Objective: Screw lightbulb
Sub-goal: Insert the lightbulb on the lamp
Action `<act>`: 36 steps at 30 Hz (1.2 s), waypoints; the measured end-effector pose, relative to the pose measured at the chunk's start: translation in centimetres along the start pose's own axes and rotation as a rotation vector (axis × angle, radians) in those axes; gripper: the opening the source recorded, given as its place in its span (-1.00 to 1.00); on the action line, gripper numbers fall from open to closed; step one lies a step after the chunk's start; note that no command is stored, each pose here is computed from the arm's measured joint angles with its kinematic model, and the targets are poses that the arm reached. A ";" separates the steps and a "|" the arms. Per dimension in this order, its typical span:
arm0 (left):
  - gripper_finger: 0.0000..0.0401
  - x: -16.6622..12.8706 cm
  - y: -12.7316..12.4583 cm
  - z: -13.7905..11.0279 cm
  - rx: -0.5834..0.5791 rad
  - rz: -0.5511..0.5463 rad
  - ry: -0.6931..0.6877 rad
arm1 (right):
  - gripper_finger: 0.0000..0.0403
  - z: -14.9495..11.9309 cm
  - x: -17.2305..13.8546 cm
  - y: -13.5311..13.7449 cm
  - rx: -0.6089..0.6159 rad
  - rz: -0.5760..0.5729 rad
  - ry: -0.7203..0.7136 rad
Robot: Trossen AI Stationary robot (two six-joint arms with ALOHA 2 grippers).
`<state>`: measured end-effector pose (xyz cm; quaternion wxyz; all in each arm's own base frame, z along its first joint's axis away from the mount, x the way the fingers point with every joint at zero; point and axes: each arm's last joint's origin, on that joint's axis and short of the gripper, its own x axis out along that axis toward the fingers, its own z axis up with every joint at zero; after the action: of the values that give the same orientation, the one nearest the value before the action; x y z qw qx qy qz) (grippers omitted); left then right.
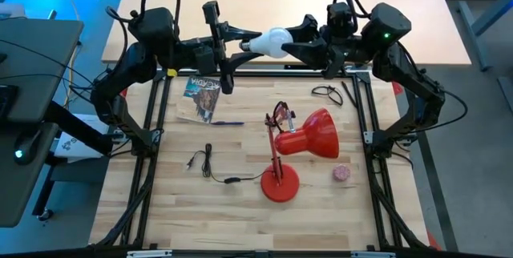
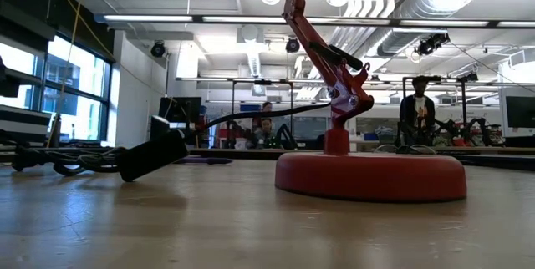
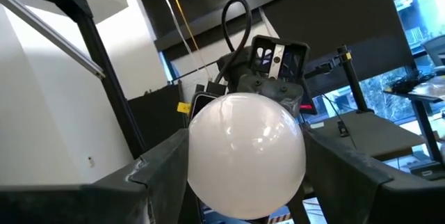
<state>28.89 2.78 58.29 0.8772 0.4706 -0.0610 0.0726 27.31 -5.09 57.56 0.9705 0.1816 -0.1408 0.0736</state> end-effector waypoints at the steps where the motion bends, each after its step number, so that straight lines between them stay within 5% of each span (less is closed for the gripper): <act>1: -0.35 -0.1 0.0 0.0 -0.003 -0.003 0.004 | 0.24 0.0 -0.1 0.0 -0.004 -0.001 0.000; 17: -0.36 -0.7 0.4 0.2 -0.034 0.018 0.032 | 0.51 2.1 -3.3 1.7 -0.046 -0.026 -0.034; 23: -0.36 -4.7 2.3 1.2 -0.114 0.113 0.122 | 0.52 2.5 -8.1 3.4 -0.211 -0.162 0.123; 26: -0.36 -7.2 3.4 1.8 -0.187 0.159 0.145 | 0.51 2.6 -10.7 4.1 -0.196 -0.243 0.184; 31: -0.36 -10.9 4.9 3.0 -0.317 0.216 0.089 | 0.24 0.4 -14.2 4.6 -0.050 -0.436 0.437; 36: -0.36 -12.1 4.9 3.0 -0.379 0.194 0.105 | -0.47 -3.9 -14.2 4.4 0.036 -0.508 0.723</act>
<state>15.98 2.07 61.86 0.9409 0.2847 -0.0729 0.1681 13.90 -0.87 51.31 0.9413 0.1898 0.2583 -0.1059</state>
